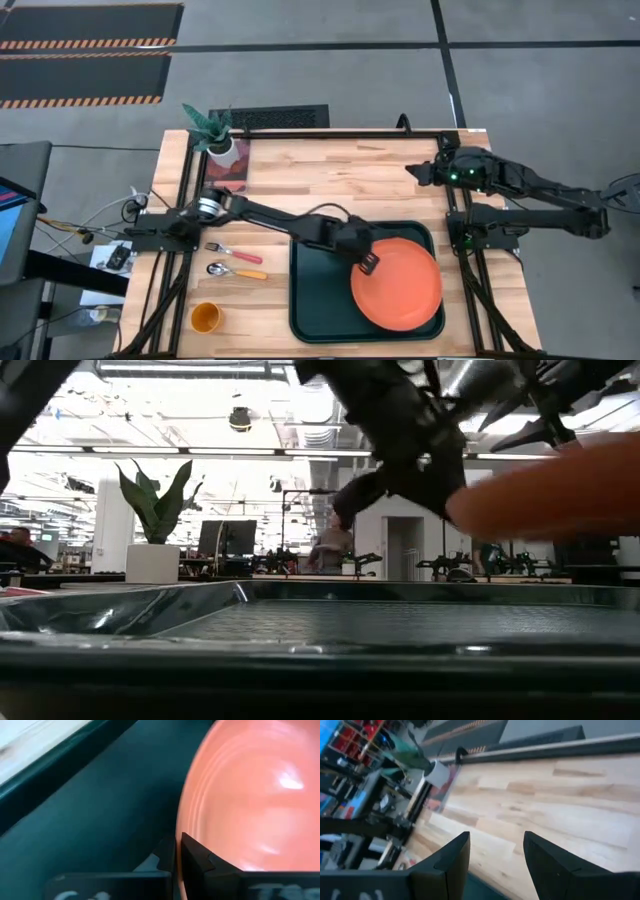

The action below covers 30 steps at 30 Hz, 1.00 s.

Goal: Pick and place plate/cup/fork/spoon on tray
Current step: Put the orange plate on the black tray

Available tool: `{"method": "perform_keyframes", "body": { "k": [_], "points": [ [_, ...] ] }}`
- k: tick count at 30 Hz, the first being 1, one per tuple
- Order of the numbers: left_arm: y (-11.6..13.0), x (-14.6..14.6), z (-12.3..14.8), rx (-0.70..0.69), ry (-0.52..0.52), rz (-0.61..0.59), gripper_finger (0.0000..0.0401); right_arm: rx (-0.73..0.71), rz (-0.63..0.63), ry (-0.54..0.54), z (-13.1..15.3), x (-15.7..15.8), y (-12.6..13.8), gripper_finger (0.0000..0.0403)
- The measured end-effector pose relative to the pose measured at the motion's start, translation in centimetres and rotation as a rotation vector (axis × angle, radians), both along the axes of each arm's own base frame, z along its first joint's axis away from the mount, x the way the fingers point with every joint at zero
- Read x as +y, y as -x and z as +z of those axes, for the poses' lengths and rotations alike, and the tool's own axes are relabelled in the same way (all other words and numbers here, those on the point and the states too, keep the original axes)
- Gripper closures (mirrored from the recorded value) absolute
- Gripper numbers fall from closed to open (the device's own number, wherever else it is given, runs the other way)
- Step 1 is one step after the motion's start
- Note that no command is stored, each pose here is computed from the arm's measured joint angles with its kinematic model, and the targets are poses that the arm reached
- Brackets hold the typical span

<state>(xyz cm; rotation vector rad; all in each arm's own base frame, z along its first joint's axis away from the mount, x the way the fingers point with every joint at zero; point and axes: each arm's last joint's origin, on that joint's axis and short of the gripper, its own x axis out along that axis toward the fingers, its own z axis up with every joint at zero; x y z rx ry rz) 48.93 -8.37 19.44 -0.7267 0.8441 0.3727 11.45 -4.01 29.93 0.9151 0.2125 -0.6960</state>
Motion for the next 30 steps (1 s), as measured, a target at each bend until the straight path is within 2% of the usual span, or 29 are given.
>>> {"method": "perform_keyframes", "body": {
  "k": [5,10,25,30],
  "points": [
    [-1.7,-0.9,-0.6,0.086,-0.026,0.046,0.0401,0.039,0.032,-0.008,-0.3,0.3,0.0,0.0194],
    [-2.6,-1.4,0.1,0.022,0.012,0.073,0.0401,0.071,0.049,0.0,-0.5,0.5,0.2,0.0194],
    [-2.0,-2.6,-0.8,0.061,0.035,0.148,0.0401,0.09,0.049,-0.001,-0.7,0.5,0.2,0.0194],
    [-1.7,-3.7,-0.8,0.067,0.039,0.127,0.0401,0.09,0.048,-0.001,-0.7,0.5,0.2,0.0194]
  ]
}}
